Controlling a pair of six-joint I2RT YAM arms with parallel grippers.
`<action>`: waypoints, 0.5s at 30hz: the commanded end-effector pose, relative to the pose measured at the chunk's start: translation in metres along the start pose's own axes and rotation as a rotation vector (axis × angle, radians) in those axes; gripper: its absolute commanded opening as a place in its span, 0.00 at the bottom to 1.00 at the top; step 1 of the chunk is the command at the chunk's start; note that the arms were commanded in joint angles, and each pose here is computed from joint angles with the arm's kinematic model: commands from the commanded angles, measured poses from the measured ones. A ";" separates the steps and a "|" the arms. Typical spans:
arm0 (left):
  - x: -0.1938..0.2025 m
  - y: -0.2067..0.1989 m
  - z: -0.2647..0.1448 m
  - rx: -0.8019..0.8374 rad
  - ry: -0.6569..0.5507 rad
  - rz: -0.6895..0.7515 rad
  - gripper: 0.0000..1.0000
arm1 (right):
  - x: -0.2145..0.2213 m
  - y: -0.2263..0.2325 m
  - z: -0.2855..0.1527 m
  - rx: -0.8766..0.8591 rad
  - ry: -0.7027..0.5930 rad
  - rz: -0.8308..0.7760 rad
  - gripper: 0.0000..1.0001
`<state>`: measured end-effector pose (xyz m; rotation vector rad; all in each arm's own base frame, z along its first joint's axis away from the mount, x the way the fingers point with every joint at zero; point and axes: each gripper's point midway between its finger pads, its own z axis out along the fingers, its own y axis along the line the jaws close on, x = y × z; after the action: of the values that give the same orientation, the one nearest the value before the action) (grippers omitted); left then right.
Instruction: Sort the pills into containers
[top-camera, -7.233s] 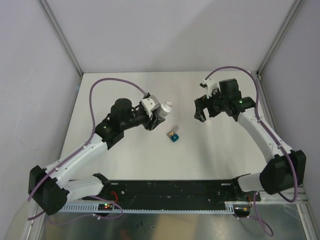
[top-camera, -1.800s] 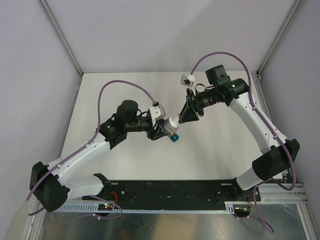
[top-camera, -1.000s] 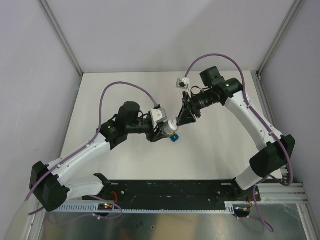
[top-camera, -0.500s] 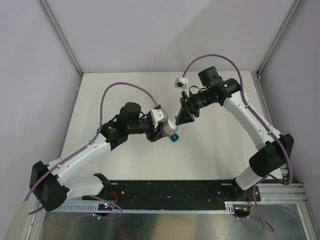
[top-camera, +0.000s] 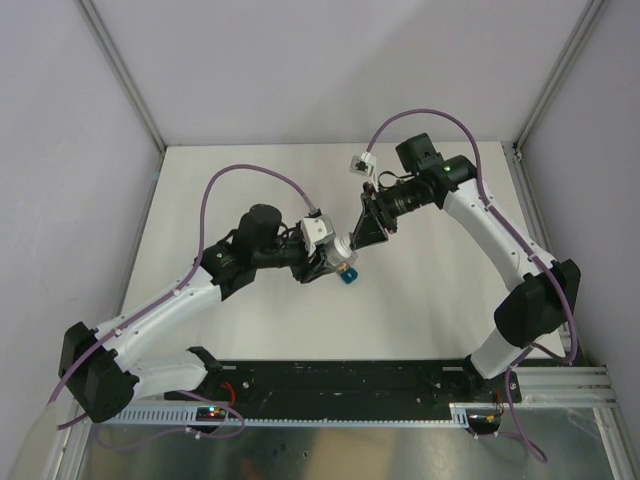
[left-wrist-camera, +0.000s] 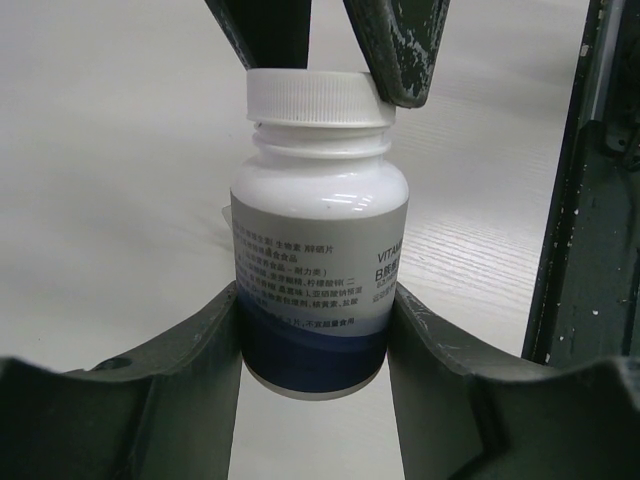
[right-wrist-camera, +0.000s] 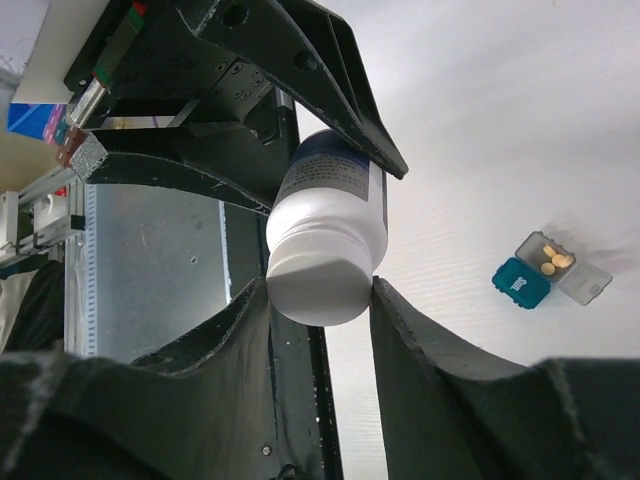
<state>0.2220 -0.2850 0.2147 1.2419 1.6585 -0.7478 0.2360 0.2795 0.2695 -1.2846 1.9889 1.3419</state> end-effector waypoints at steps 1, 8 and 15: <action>-0.056 0.017 -0.010 -0.088 -0.176 0.080 0.00 | 0.005 0.011 0.009 -0.099 0.012 0.078 0.19; -0.057 0.025 -0.009 -0.140 -0.172 0.084 0.00 | 0.006 0.004 0.015 -0.120 0.039 0.167 0.24; -0.049 0.026 -0.005 -0.170 -0.142 0.119 0.00 | 0.006 -0.001 0.018 -0.103 0.075 0.211 0.21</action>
<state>0.2288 -0.2766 0.2027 1.2178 1.7216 -0.6465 0.2439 0.2872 0.2527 -1.2110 2.1153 1.4896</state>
